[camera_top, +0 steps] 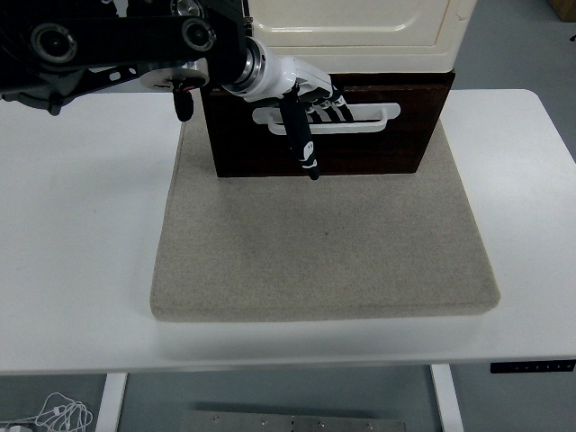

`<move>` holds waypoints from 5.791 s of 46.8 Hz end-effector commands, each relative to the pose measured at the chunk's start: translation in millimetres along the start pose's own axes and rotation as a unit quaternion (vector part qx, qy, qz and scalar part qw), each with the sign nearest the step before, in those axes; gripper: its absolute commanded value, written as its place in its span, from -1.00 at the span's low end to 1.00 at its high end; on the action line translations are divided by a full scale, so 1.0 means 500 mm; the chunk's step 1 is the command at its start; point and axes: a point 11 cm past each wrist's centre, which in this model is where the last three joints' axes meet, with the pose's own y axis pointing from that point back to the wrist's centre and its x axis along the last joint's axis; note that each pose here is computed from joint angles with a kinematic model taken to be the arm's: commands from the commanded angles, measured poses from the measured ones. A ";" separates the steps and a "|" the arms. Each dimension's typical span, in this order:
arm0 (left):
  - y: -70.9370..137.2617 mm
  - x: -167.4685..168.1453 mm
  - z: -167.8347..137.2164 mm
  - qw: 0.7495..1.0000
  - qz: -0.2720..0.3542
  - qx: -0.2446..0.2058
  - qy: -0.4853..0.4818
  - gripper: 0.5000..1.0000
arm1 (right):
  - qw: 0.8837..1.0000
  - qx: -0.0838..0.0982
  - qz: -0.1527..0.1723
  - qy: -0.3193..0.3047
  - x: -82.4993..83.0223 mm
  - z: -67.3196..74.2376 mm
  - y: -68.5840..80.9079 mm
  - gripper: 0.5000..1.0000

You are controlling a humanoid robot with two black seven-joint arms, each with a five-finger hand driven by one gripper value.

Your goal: Open the drawer under the combination cabinet

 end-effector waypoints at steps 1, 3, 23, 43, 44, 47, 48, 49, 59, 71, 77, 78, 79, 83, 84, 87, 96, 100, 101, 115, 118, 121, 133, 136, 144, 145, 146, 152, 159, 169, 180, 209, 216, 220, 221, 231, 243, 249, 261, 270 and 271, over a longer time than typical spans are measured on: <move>0.003 -0.001 0.007 1.000 -0.005 -0.006 -0.002 1.00 | 1.000 0.000 0.000 0.000 0.000 0.000 0.000 0.70; 0.004 -0.001 0.009 1.000 -0.007 -0.008 -0.003 1.00 | 1.000 0.000 0.000 0.000 0.000 0.000 0.000 0.70; 0.017 -0.007 0.017 0.999 -0.039 -0.019 -0.018 1.00 | 1.000 0.000 0.000 0.000 0.000 0.000 0.000 0.70; 0.040 -0.009 0.029 0.996 -0.071 -0.032 -0.040 1.00 | 1.000 0.000 0.000 0.000 0.000 0.000 0.000 0.70; 0.041 -0.010 0.028 0.996 -0.073 -0.032 -0.041 1.00 | 1.000 0.000 0.000 0.000 0.000 0.000 0.000 0.70; 0.042 -0.011 0.030 0.996 -0.077 -0.032 -0.044 1.00 | 1.000 0.000 0.000 0.000 0.000 0.000 0.000 0.70; 0.043 -0.012 0.030 0.995 -0.079 -0.032 -0.045 1.00 | 1.000 0.000 0.000 -0.001 0.000 0.000 0.000 0.70; 0.043 -0.013 0.032 0.995 -0.080 -0.034 -0.046 1.00 | 1.000 0.000 0.000 0.000 0.000 0.000 0.000 0.70; 0.049 -0.020 0.034 0.994 -0.091 -0.039 -0.050 1.00 | 1.000 0.000 0.000 0.000 0.000 0.000 0.000 0.70; 0.065 -0.008 0.065 0.993 -0.082 -0.066 -0.048 1.00 | 1.000 0.000 0.000 0.000 0.000 0.000 0.000 0.70; 0.063 -0.002 0.060 0.994 -0.076 -0.062 -0.045 1.00 | 1.000 0.000 0.000 0.000 0.000 0.000 0.000 0.70; 0.062 -0.002 0.058 0.994 -0.076 -0.061 -0.044 1.00 | 1.000 0.000 0.000 0.000 0.000 0.000 0.000 0.70; 0.063 0.001 0.056 0.995 -0.073 -0.060 -0.043 1.00 | 1.000 0.000 0.000 0.000 0.000 0.000 0.000 0.70; 0.057 0.000 0.048 0.995 -0.073 -0.056 -0.041 1.00 | 1.000 0.000 0.000 0.000 0.000 0.000 0.000 0.70; 0.056 0.000 0.046 0.995 -0.072 -0.055 -0.039 1.00 | 1.000 0.000 0.000 0.000 0.000 0.000 0.000 0.70; 0.054 0.002 0.044 0.995 -0.069 -0.054 -0.037 1.00 | 1.000 0.000 0.000 0.000 0.000 0.000 0.000 0.70; 0.050 0.006 0.039 0.996 -0.062 -0.049 -0.033 1.00 | 1.000 0.000 0.000 0.000 0.000 0.000 0.000 0.70; 0.044 0.006 0.032 0.997 -0.063 -0.046 -0.028 1.00 | 1.000 0.000 0.000 0.000 0.000 0.000 0.000 0.70; 0.042 0.005 0.031 0.997 -0.064 -0.045 -0.027 1.00 | 1.000 0.000 0.000 0.000 0.000 0.000 0.000 0.70; 0.037 0.005 0.025 0.997 -0.065 -0.040 -0.024 1.00 | 1.000 0.000 0.000 0.000 0.000 0.000 0.000 0.70; 0.036 0.003 0.025 0.997 -0.066 -0.040 -0.024 1.00 | 1.000 0.000 0.000 0.000 0.000 0.000 0.000 0.70; 0.036 0.004 0.024 0.997 -0.064 -0.040 -0.025 1.00 | 1.000 0.000 0.000 0.000 0.000 0.000 0.000 0.70; 0.030 0.007 0.006 0.997 -0.063 -0.025 -0.024 1.00 | 1.000 0.000 0.000 0.000 0.000 0.000 0.000 0.70; 0.030 0.006 0.007 0.997 -0.063 -0.026 -0.024 1.00 | 1.000 0.000 0.000 0.000 0.000 0.000 0.000 0.70; 0.030 0.007 0.007 0.998 -0.061 -0.026 -0.023 1.00 | 1.000 0.000 0.000 0.000 0.000 0.000 0.000 0.70; 0.030 0.007 0.007 0.998 -0.061 -0.026 -0.023 1.00 | 1.000 0.000 0.000 0.000 0.000 0.000 0.000 0.70; 0.030 0.007 0.007 0.998 -0.061 -0.026 -0.023 1.00 | 1.000 0.000 0.000 0.000 0.000 0.000 0.000 0.70; 0.030 0.003 0.009 0.997 -0.064 -0.027 -0.025 1.00 | 1.000 0.000 0.000 0.000 0.000 0.000 0.000 0.70; 0.030 0.001 0.010 0.997 -0.065 -0.027 -0.025 1.00 | 1.000 0.000 0.000 0.000 0.000 0.000 0.000 0.70; 0.030 -0.003 0.012 0.997 -0.068 -0.029 -0.027 1.00 | 1.000 0.000 0.000 0.000 0.000 0.000 0.000 0.70; 0.031 -0.009 0.015 0.996 -0.076 -0.032 -0.030 1.00 | 1.000 0.000 0.000 0.000 0.000 0.000 0.000 0.70; 0.042 -0.032 0.029 0.992 -0.108 -0.047 -0.046 1.00 | 1.000 0.000 0.000 0.000 0.000 0.000 0.000 0.70; 0.047 -0.035 0.037 0.991 -0.113 -0.054 -0.050 1.00 | 1.000 0.000 0.000 0.000 0.000 0.000 0.000 0.70; 0.051 -0.033 0.039 0.991 -0.113 -0.058 -0.050 1.00 | 1.000 0.000 0.000 0.000 0.000 0.000 0.000 0.70; 0.052 -0.032 0.041 0.991 -0.112 -0.059 -0.050 1.00 | 1.000 0.000 0.000 0.000 0.000 0.000 0.000 0.70; 0.060 -0.020 0.058 0.991 -0.097 -0.072 -0.052 1.00 | 1.000 0.000 0.000 0.000 0.000 0.000 0.000 0.70; 0.100 0.013 0.117 0.988 -0.069 -0.128 -0.046 1.00 | 1.000 0.000 0.000 0.000 0.000 0.000 0.000 0.70; 0.142 0.050 0.162 0.982 -0.044 -0.182 -0.031 1.00 | 1.000 0.000 0.000 0.000 0.000 0.000 0.000 0.70; 0.245 0.181 0.231 0.944 0.076 -0.316 0.062 1.00 | 1.000 0.000 0.000 0.000 0.000 0.000 0.000 0.70; 0.350 0.271 0.249 0.888 0.141 -0.422 0.117 1.00 | 1.000 0.000 0.000 0.000 0.000 0.000 0.000 0.70; 0.364 0.283 0.248 0.881 0.149 -0.433 0.123 1.00 | 1.000 0.000 0.000 0.000 0.000 0.000 0.000 0.70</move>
